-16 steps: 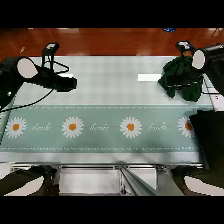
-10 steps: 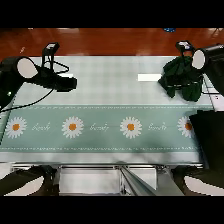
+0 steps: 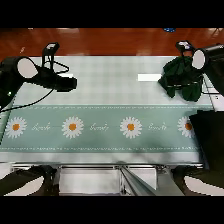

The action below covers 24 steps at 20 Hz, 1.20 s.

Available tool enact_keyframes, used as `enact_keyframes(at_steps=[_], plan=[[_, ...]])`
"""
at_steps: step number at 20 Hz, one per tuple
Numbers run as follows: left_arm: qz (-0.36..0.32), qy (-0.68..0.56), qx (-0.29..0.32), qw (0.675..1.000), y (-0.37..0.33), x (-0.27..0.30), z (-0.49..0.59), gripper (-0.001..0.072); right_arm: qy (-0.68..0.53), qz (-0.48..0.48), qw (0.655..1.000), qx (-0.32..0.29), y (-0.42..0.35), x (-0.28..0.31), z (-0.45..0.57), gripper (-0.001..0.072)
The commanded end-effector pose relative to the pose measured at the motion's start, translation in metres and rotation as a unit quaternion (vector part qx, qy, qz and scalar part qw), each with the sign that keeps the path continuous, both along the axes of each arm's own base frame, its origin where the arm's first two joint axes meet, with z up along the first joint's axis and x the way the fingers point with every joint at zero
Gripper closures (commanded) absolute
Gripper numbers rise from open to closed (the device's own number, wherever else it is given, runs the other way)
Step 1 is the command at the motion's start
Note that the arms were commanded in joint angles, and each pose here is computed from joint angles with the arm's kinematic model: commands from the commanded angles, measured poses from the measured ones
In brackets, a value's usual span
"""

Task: Fold the shirts.

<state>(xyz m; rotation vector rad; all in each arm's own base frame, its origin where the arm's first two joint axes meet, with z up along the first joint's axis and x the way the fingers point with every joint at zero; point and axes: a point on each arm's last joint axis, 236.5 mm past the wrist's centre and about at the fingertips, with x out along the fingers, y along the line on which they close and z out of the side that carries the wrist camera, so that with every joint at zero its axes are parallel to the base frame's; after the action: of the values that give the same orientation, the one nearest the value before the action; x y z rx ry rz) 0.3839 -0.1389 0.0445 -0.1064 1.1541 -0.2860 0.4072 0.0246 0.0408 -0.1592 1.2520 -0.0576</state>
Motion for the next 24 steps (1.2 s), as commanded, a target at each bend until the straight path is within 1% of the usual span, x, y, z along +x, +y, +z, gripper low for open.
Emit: enact_keyframes(at_steps=[1,3,5,6,7,8,9,11,14,16,18,20,22,24], plan=[[0.0,-0.002,0.0,1.0,0.0,0.001,0.0,0.0688,-0.019,0.004,1.0,0.003,0.003,0.009,0.003,0.0687],[0.008,-0.039,-0.009,0.999,-0.003,0.018,0.007,0.0688,-0.044,0.009,0.999,0.015,0.009,0.02,0.006,0.0687],[0.014,-0.05,-0.012,0.999,-0.004,0.027,0.005,0.0687,-0.097,0.018,0.995,0.023,0.014,0.043,0.017,0.0685],[0.014,-0.049,-0.011,0.999,-0.004,0.029,0.001,0.0668,-0.123,0.022,0.992,0.023,0.014,0.053,0.024,0.0659],[0.014,-0.046,-0.002,0.999,-0.001,0.032,-0.005,0.053,-0.147,0.019,0.989,0.028,0.016,0.063,0.03,0.044],[0.012,-0.037,0.009,0.999,0.002,0.033,-0.015,0.0205,-0.172,0.02,0.984,0.03,0.017,0.073,0.036,0.0298],[0.011,-0.027,0.016,0.999,0.003,0.033,-0.025,0.0197,-0.194,0.019,0.98,0.024,0.014,0.082,0.043,0.0296],[0.005,0.008,0.046,0.999,0.015,0.025,-0.046,0.0198,-0.217,-0.018,0.976,0.005,-0.011,0.093,0.045,0.0296],[0.023,0.003,0.069,0.997,0.044,0.028,-0.04,0.0198,-0.191,-0.088,0.978,-0.007,-0.069,0.096,0.015,0.0297],[0.046,-0.007,0.068,0.997,0.064,0.026,-0.029,0.0198,-0.181,-0.151,0.972,0.016,-0.111,0.098,-0.007,0.0298],[0.063,-0.015,0.065,0.996,0.077,0.015,-0.028,0.0198,-0.174,-0.212,0.959,0.065,-0.139,0.104,-0.023,0.0299],[0.068,-0.017,0.045,0.997,0.071,0.0,-0.031,0.0198,-0.16,-0.218,0.957,0.107,-0.144,0.115,-0.042,0.0299],[0.071,-0.007,0.006,0.997,0.053,-0.009,-0.035,0.0198,-0.15,-0.214,0.958,0.115,-0.146,0.131,-0.061,0.0299],[0.064,-0.003,-0.006,0.998,0.041,-0.012,-0.036,0.0198,-0.145,-0.216,0.958,0.119,-0.148,0.148,-0.076,0.0299]])
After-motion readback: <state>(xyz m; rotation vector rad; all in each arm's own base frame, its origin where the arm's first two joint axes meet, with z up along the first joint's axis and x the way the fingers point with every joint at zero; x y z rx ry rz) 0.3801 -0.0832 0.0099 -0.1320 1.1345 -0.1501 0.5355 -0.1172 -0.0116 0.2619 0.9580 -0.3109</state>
